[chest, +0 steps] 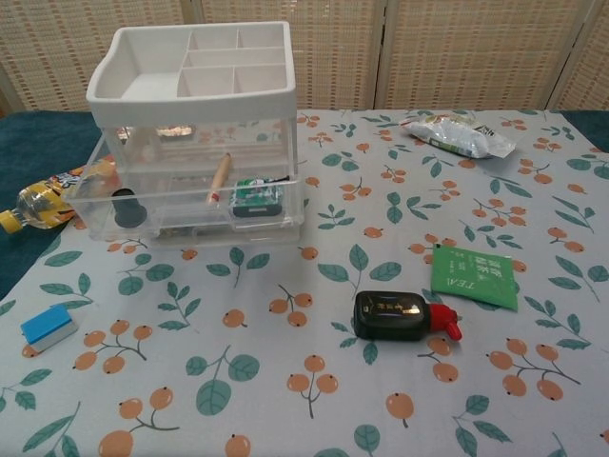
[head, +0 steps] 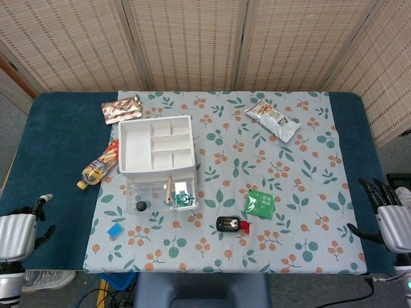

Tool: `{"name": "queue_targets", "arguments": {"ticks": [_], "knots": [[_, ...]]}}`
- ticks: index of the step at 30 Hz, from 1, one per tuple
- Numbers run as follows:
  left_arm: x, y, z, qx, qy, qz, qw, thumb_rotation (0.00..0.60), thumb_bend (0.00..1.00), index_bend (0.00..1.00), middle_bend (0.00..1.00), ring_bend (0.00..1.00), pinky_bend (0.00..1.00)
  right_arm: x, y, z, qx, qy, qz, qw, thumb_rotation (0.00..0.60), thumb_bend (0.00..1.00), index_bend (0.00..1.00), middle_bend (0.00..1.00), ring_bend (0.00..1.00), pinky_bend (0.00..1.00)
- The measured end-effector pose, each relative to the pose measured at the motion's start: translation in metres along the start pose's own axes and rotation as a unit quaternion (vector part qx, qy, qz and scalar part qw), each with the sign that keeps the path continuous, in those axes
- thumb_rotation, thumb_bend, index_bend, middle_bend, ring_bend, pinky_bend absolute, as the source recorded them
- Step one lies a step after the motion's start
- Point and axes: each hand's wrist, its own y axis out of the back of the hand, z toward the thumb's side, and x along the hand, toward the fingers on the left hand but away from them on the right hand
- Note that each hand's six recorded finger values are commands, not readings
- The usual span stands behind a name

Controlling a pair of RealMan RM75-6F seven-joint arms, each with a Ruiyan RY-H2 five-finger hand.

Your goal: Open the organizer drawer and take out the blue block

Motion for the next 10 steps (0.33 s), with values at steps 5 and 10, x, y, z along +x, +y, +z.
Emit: {"name": "queue_targets", "arguments": {"ticks": [5, 10], "knots": [[0.0032, -0.0059, 0.0033, 0.007, -0.002, -0.012, 0.9999, 0.600, 0.20, 0.24, 0.53, 0.49, 0.57, 0.0033, 0.0029, -0.0010, 0.001, -0.001, -0.006, 1.0000, 0.600, 0.17, 0.00, 0.13, 0.00, 0.06], [0.0034, -0.0073, 0.0071, 0.009, -0.003, -0.011, 0.9999, 0.600, 0.20, 0.24, 0.52, 0.49, 0.57, 0.0052, 0.0023, 0.0000, -0.002, -0.001, -0.007, 1.0000, 0.600, 0.17, 0.00, 0.13, 0.00, 0.06]]}}
